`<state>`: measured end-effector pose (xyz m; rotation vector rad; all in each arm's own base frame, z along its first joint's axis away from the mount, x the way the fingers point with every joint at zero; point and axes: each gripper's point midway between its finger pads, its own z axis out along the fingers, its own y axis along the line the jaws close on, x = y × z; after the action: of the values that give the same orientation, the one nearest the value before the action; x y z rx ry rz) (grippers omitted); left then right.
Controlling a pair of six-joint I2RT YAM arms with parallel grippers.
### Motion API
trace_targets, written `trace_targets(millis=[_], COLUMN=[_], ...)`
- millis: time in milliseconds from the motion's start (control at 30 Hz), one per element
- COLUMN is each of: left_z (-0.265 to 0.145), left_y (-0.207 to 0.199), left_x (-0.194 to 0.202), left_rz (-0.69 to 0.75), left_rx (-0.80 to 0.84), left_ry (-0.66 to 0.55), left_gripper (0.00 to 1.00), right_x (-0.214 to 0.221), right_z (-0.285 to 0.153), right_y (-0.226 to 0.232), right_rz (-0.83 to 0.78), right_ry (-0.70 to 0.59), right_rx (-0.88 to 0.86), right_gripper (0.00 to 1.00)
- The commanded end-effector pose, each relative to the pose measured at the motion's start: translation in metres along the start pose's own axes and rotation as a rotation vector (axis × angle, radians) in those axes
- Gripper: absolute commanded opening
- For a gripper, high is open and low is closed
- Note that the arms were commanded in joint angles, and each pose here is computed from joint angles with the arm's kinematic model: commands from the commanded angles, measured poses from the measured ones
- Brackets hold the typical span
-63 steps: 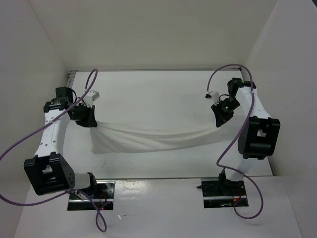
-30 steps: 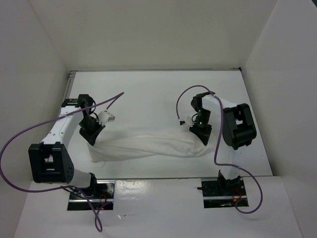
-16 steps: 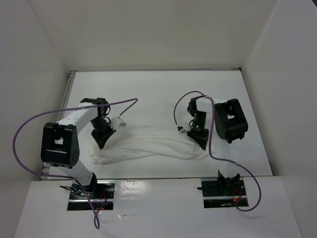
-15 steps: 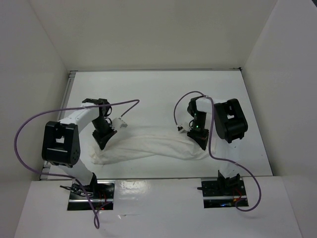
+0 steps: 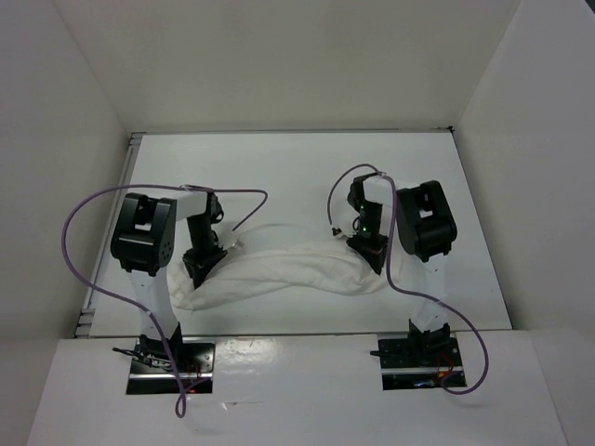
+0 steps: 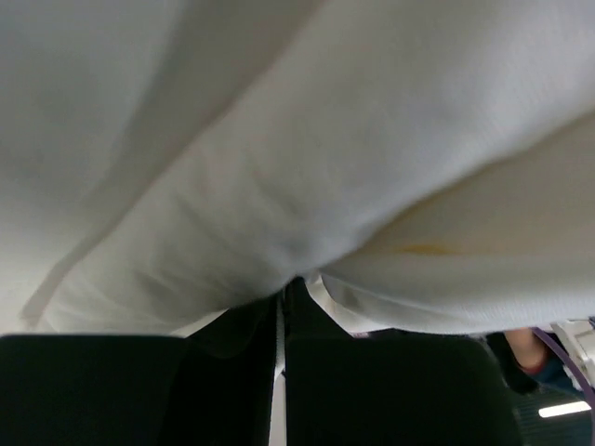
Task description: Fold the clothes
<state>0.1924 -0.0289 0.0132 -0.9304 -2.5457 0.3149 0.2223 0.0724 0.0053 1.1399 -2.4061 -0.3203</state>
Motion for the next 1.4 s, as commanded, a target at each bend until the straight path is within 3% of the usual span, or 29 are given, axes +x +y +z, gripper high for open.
trace_targets(millis=[0, 267, 600, 867, 900, 1000, 1133, 1367], left_z=[0.006, -0.024, -0.057, -0.138, -0.151, -0.19, -0.209, -0.253], left_y=[0.041, 0.085, 0.134, 0.19, 0.189, 0.199, 0.169, 0.138], left_x=[-0.044, -0.113, -0.192, -0.252, -0.259, -0.259, -0.256, -0.216], left_rz=[-0.063, -0.179, -0.241, -0.312, -0.318, -0.328, -0.252, -0.179], left_rx=[-0.134, -0.201, -0.255, -0.368, -0.36, -0.448, -0.326, -0.223], left_ry=[-0.09, -0.24, -0.408, -0.624, -0.663, -0.758, -0.814, -0.881], left_gripper=[0.04, 0.04, 0.04, 0.04, 0.04, 0.04, 0.04, 0.08], right_x=[-0.063, -0.099, -0.112, -0.123, -0.128, -0.124, -0.12, -0.093], right_z=[0.0, -0.043, -0.075, -0.123, -0.148, -0.164, -0.208, -0.216], right_y=[-0.059, -0.111, -0.175, -0.239, -0.242, -0.247, -0.236, -0.202], right_rz=[0.073, 0.247, 0.422, 0.583, 0.589, 0.599, 0.568, 0.524], right_ry=[-0.186, -0.369, -0.484, -0.625, -0.686, -0.717, -0.806, -0.8], right_rx=[0.213, 0.307, 0.436, 0.505, 0.533, 0.521, 0.528, 0.524], right_gripper=[0.0, 0.0, 0.0, 0.0, 0.0, 0.0, 0.0, 0.0])
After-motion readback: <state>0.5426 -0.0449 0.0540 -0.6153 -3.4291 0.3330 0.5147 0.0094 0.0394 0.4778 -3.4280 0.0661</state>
